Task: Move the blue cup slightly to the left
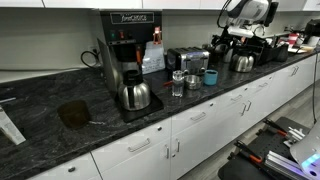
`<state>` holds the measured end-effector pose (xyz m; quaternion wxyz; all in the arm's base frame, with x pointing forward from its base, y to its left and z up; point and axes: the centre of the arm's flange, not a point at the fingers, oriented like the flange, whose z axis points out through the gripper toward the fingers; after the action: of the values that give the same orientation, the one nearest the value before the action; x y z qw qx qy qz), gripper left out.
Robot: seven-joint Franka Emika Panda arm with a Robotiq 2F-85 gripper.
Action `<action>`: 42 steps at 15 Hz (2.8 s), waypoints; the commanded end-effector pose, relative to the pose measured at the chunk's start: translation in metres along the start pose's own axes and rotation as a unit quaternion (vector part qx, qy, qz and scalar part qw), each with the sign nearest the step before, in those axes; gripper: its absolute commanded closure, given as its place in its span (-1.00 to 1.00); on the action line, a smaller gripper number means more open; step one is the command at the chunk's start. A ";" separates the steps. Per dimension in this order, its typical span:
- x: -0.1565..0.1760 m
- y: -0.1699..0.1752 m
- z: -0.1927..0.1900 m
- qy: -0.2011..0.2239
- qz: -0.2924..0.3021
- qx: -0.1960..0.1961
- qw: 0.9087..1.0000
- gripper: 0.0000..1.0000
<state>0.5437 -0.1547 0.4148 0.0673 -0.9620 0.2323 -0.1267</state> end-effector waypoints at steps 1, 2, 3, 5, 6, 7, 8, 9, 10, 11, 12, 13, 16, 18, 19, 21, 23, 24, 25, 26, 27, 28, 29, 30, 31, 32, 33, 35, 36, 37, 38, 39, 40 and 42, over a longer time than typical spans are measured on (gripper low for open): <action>0.022 0.011 0.024 0.036 0.094 0.008 0.995 -1.00; 0.022 0.017 0.031 0.044 0.122 -0.002 0.992 -1.00; 0.021 0.024 0.036 0.053 0.144 -0.014 0.988 -1.00; 0.018 0.026 0.038 0.041 0.123 -0.009 0.992 -1.00; 0.019 0.028 0.040 0.043 0.131 -0.010 0.990 -1.00; 0.019 0.028 0.039 0.045 0.135 -0.009 0.990 -1.00; 0.020 0.027 0.038 0.046 0.137 -0.009 0.990 -1.00; 0.020 0.027 0.037 0.047 0.137 -0.008 0.989 -1.00; 0.020 0.027 0.037 0.047 0.138 -0.008 0.989 -1.00; 0.020 0.027 0.037 0.047 0.138 -0.008 0.989 -1.00; 0.020 0.027 0.037 0.047 0.138 -0.008 0.989 -1.00; 0.019 0.027 0.040 0.046 0.143 -0.008 0.989 -1.00; 0.011 0.031 0.052 0.036 0.158 -0.017 0.987 -1.00; 0.003 0.034 0.061 0.018 0.179 -0.026 0.983 -1.00; -0.001 0.036 0.067 0.009 0.189 -0.029 0.982 -1.00; -0.007 0.037 0.079 0.000 0.215 -0.033 0.976 -1.00; -0.008 0.039 0.089 0.006 0.241 -0.028 0.970 -1.00; -0.008 0.040 0.086 -0.001 0.221 -0.031 0.975 -1.00; -0.009 0.040 0.089 -0.001 0.227 -0.032 0.973 -1.00; -0.009 0.041 0.090 -0.001 0.231 -0.033 0.973 -1.00; -0.009 0.041 0.090 -0.001 0.232 -0.032 0.972 -1.00; -0.009 0.041 0.090 0.000 0.233 -0.032 0.972 -1.00; -0.009 0.041 0.090 0.000 0.233 -0.032 0.972 -1.00; -0.009 0.041 0.090 0.000 0.233 -0.032 0.972 -1.00; -0.009 0.041 0.090 0.000 0.233 -0.032 0.972 -1.00; -0.009 0.041 0.090 0.000 0.233 -0.032 0.972 -1.00; -0.009 0.041 0.090 0.000 0.233 -0.032 0.972 -1.00; -0.013 0.038 0.093 0.001 0.234 -0.034 0.972 -1.00; -0.016 0.037 0.096 0.009 0.237 -0.038 0.971 -1.00; -0.018 0.036 0.098 0.015 0.247 -0.040 0.968 -1.00; -0.021 0.035 0.101 0.021 0.264 -0.044 0.963 -1.00; -0.024 0.032 0.104 0.022 0.284 -0.044 0.958 -1.00; -0.027 0.030 0.108 0.026 0.301 -0.044 0.952 -1.00; -0.032 0.023 0.116 0.032 0.344 -0.050 0.937 -1.00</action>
<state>0.5380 -0.1630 0.2988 0.0605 -0.8508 0.5114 -0.1049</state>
